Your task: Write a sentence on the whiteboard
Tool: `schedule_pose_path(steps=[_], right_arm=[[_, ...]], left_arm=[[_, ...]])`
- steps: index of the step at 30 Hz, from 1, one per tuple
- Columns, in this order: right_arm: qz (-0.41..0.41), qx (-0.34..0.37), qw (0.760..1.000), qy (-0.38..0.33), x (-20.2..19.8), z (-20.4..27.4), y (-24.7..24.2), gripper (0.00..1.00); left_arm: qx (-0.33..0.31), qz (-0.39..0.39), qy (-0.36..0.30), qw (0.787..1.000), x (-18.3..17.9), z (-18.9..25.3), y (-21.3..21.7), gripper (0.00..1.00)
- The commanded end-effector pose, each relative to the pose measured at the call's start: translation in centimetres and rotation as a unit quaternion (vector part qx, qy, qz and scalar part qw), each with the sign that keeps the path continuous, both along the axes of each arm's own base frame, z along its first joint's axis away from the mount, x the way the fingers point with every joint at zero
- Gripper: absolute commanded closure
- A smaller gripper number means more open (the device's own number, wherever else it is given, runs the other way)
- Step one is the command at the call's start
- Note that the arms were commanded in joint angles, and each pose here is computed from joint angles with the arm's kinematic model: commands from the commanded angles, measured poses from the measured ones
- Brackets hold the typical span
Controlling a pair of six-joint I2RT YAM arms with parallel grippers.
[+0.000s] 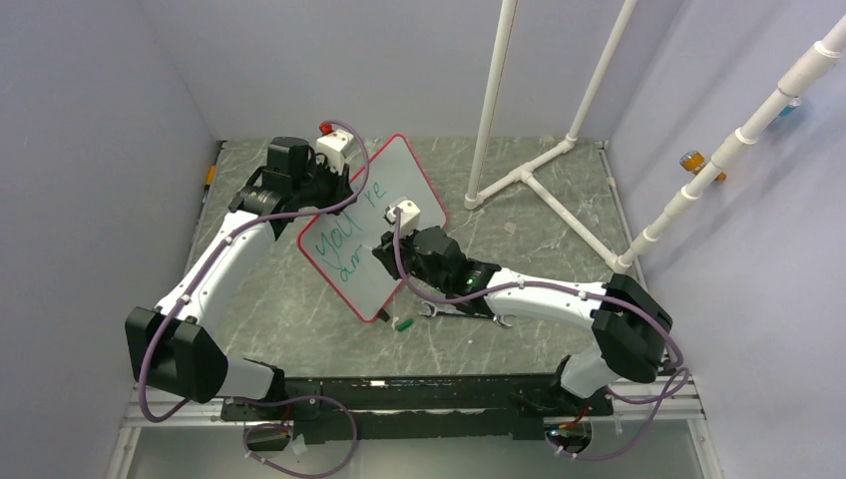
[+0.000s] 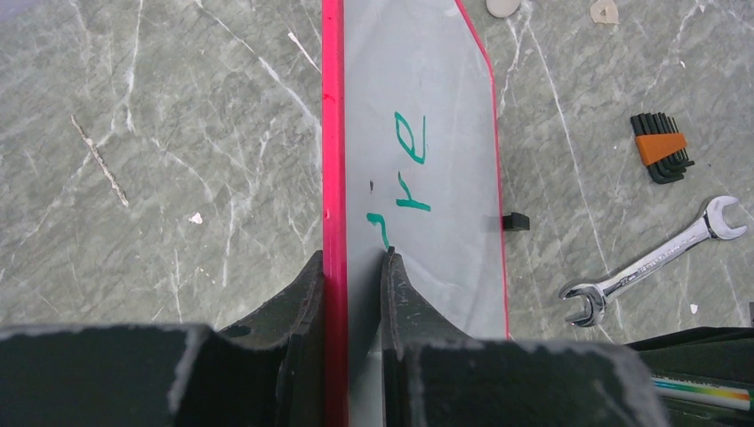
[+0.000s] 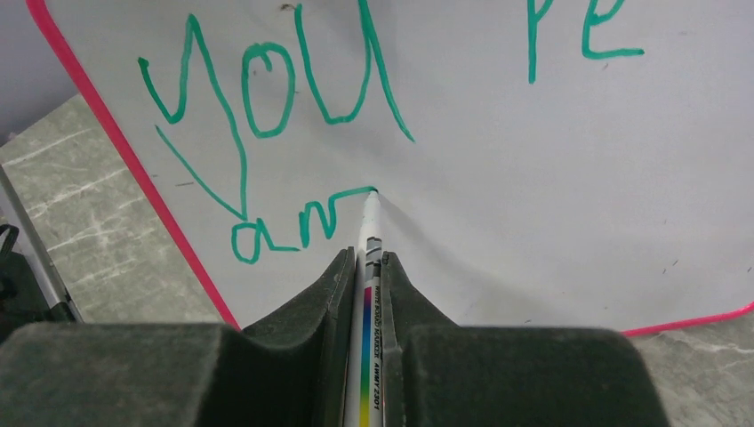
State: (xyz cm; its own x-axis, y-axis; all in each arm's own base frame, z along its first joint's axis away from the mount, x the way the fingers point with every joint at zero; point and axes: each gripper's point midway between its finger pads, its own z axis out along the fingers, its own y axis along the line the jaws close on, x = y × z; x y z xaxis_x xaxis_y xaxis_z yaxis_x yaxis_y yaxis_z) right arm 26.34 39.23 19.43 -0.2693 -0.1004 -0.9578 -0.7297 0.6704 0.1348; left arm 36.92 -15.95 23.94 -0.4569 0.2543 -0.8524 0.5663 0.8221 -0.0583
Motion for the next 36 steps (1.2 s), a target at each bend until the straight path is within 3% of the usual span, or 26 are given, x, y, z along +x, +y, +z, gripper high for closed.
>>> schedule_pose_path(steps=[1,16,24,36], right_arm=[[-0.007,-0.003,1.0,0.02,-0.1,-1.9,-0.6,1.0],[-0.012,0.006,1.0,0.023,-0.8,-1.3,-1.6,1.0],[-0.03,0.039,0.998,-0.028,0.2,2.7,-2.7,1.0],[-0.028,0.065,0.997,-0.019,2.7,3.1,-2.9,1.0]], left_arm=[[0.152,0.033,0.012,0.988,-0.2,-3.6,5.2,1.0],[0.152,0.032,0.012,0.988,-0.2,-3.6,5.2,1.0],[0.155,0.028,0.016,0.987,-0.2,-3.8,5.2,1.0],[0.15,0.019,0.012,0.988,-0.3,-3.7,4.9,1.0]])
